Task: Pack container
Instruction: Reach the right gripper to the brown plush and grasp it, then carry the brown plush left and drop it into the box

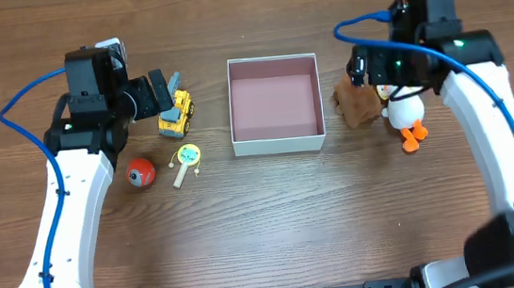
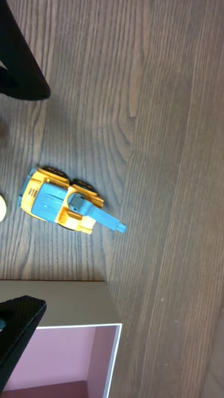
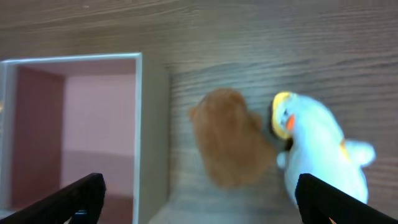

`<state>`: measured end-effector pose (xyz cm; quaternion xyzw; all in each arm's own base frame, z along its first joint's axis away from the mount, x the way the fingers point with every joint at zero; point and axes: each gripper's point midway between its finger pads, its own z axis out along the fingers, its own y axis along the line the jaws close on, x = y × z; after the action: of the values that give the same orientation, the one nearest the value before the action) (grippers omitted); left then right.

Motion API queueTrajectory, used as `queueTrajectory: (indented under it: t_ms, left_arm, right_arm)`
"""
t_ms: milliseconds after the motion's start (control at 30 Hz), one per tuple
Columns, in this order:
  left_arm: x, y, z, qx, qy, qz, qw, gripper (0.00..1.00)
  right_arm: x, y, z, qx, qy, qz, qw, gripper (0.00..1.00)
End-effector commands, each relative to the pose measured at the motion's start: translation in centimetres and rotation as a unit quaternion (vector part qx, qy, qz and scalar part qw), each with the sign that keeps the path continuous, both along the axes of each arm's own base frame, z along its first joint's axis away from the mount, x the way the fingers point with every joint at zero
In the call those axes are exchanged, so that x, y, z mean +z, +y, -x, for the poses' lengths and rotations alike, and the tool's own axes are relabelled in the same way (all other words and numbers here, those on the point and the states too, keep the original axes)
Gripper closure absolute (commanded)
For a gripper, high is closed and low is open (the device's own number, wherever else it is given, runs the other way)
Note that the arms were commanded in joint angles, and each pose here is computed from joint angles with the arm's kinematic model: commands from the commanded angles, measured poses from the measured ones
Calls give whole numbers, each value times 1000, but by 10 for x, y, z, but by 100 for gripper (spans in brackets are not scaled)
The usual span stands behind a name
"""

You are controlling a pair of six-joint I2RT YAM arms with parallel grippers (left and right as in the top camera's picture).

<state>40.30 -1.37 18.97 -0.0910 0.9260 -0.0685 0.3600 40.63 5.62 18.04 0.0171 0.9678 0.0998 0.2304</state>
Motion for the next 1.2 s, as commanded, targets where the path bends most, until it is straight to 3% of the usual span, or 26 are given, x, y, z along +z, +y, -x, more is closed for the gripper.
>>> queueTrajectory:
  t_ms: [0, 267, 533, 633, 733, 900, 1000, 1167]
  left_arm:
    - [12, -1, -5, -13, -13, 0, 1000, 0]
    - [9, -1, -2, -13, -5, 0, 1000, 0]
    - [9, -1, -2, -12, -5, 0, 1000, 0]
    - [9, -1, -2, -13, -5, 0, 1000, 0]
    - [9, -1, -2, -12, -5, 0, 1000, 0]
    - [9, -1, -2, -13, -5, 0, 1000, 0]
    - [9, -1, -2, -13, -5, 0, 1000, 0]
    - [9, -1, -2, -12, -5, 0, 1000, 0]
  right_arm:
    - [-14, -7, -21, -9, -3, 19, 1000, 0]
    - [-86, -6, -26, -11, 80, 24, 996, 0]
    - [-138, -1, -11, -26, 151, 21, 988, 11]
    - [-150, 0, -9, -25, 161, 20, 986, 28]
    - [-153, 0, -8, -25, 164, 21, 986, 67]
    - [-145, -1, -13, -26, 155, 20, 987, 75]
    - [-118, -2, -21, -28, 140, 21, 989, 96]
    - [-40, 4, -29, -25, 95, 16, 995, 96]
